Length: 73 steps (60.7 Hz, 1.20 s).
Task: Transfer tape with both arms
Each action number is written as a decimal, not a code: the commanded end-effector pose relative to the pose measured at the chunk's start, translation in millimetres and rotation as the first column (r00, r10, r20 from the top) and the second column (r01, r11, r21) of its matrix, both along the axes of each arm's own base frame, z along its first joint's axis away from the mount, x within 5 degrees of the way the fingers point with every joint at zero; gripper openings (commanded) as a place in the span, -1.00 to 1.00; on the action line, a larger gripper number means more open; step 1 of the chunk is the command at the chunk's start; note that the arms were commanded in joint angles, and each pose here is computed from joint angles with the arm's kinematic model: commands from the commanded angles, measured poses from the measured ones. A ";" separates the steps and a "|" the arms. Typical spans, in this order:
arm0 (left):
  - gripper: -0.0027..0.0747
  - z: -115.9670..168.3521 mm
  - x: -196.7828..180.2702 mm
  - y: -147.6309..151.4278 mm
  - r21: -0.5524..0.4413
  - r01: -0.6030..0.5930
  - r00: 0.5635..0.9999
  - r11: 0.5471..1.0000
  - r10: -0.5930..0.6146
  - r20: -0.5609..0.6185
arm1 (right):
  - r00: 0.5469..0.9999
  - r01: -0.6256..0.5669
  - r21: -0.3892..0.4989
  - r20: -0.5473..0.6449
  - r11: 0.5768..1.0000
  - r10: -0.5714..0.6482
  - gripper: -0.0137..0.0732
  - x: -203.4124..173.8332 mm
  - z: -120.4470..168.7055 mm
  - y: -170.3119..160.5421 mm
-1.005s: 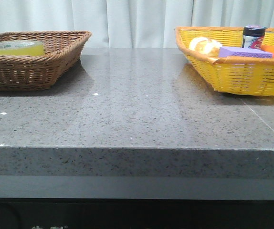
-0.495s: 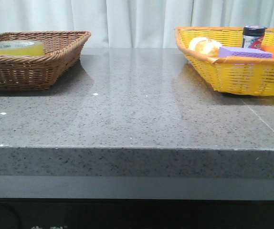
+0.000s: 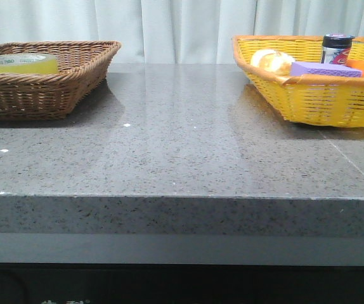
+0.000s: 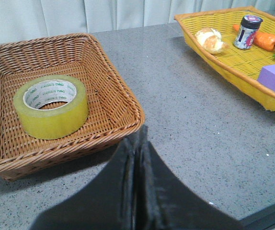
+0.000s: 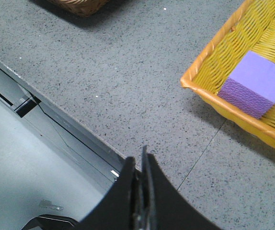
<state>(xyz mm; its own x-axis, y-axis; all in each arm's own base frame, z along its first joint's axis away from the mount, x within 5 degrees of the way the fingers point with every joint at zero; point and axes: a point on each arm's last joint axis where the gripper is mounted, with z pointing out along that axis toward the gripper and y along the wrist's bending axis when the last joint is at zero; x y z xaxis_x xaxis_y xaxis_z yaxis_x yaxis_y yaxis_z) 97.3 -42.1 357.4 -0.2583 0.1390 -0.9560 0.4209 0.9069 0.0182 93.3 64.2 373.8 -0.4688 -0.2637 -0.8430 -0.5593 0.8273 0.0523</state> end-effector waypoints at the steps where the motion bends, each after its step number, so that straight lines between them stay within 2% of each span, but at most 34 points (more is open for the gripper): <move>1: -0.98 14.6 1.0 -0.9 -0.053 -0.001 0.997 0.999 0.005 0.079 | 0.997 0.003 0.043 0.073 0.999 -0.006 -0.84 0.8 12.1 -0.2; 28: -0.98 14.4 0.9 -0.9 -0.052 0.000 0.997 0.999 0.004 0.078 | 0.997 0.003 0.043 0.073 0.999 -0.006 -0.84 0.8 12.1 -0.2; 39: -0.98 6.7 4.8 5.3 0.017 -0.067 0.995 0.998 0.065 0.077 | 0.997 0.003 0.043 0.073 0.999 -0.006 -0.84 0.8 12.1 -0.2; 46: -0.98 -10.9 7.4 9.3 -0.006 -0.123 0.990 0.992 0.123 0.076 | 0.997 0.003 0.043 0.073 0.999 -0.006 -0.84 0.8 12.1 -0.2; 61: -0.98 -57.1 -15.2 22.2 -0.060 -0.186 0.973 0.981 0.193 0.124 | 0.997 0.003 0.043 0.073 0.999 -0.006 -0.84 0.8 12.1 -0.2; 73: -0.98 -97.9 -33.8 30.5 -0.184 -0.240 0.940 0.953 0.276 0.199 | 0.997 0.003 0.043 0.074 0.999 -0.006 -0.84 0.8 12.2 -0.2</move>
<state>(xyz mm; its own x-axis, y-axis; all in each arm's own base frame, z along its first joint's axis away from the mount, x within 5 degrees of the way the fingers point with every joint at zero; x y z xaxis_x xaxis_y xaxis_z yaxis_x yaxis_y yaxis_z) 67.9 -13.6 252.7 -0.1990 0.0280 -0.9796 0.1929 0.9812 -0.0111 93.3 64.2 373.8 -0.4688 -0.2637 -0.8430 -0.5593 0.8273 0.0523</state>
